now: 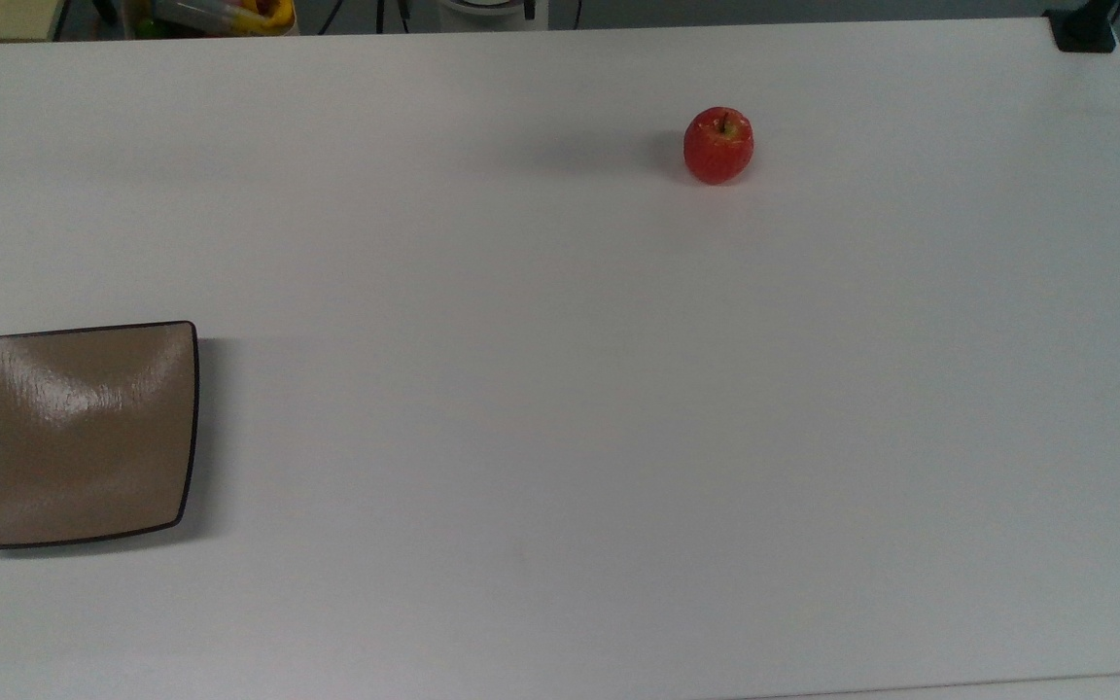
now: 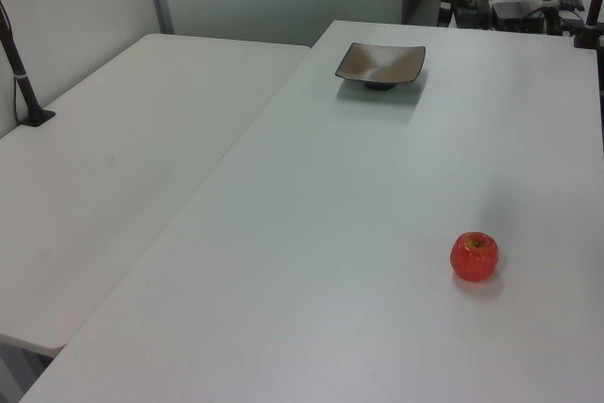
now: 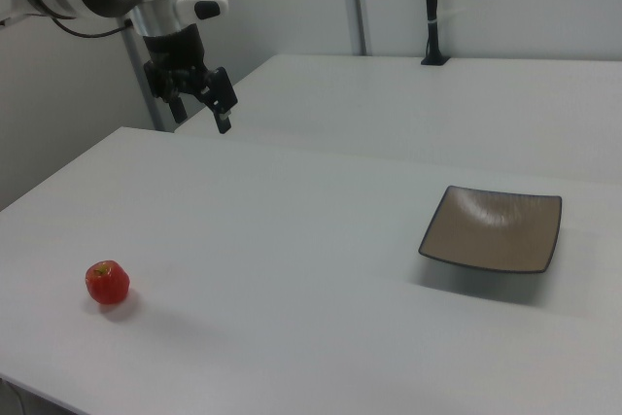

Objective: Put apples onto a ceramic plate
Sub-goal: 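Move the gripper down over the red apple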

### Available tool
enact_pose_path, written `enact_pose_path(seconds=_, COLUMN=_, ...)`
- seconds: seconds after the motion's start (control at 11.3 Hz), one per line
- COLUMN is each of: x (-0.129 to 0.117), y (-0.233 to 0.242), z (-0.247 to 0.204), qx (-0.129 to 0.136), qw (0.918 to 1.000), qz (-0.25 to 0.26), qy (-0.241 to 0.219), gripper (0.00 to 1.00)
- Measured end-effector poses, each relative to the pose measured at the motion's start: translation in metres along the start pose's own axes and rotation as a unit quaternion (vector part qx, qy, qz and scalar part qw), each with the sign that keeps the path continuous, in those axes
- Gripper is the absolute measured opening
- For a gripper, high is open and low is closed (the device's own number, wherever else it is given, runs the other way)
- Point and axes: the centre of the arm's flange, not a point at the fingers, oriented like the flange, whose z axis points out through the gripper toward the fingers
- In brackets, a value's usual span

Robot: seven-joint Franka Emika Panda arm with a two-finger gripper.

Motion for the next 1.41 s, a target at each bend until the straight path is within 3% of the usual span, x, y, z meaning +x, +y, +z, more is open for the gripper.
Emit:
enact_pose_path(seconds=0.79, x=-0.002, y=-0.01, z=0.009, qx=0.001, qw=0.9999, qz=-0.011, qy=-0.01, gripper=1.0)
enact_pose_path(seconds=1.06, x=-0.015, y=-0.061, z=0.011, qx=0.003, qw=0.9981, qz=-0.057, qy=-0.022, gripper=1.0)
enact_pose_path(seconds=1.41, x=-0.059, y=-0.153, z=0.017, qx=0.0, qw=0.9932, qz=-0.102, qy=-0.057, gripper=1.0)
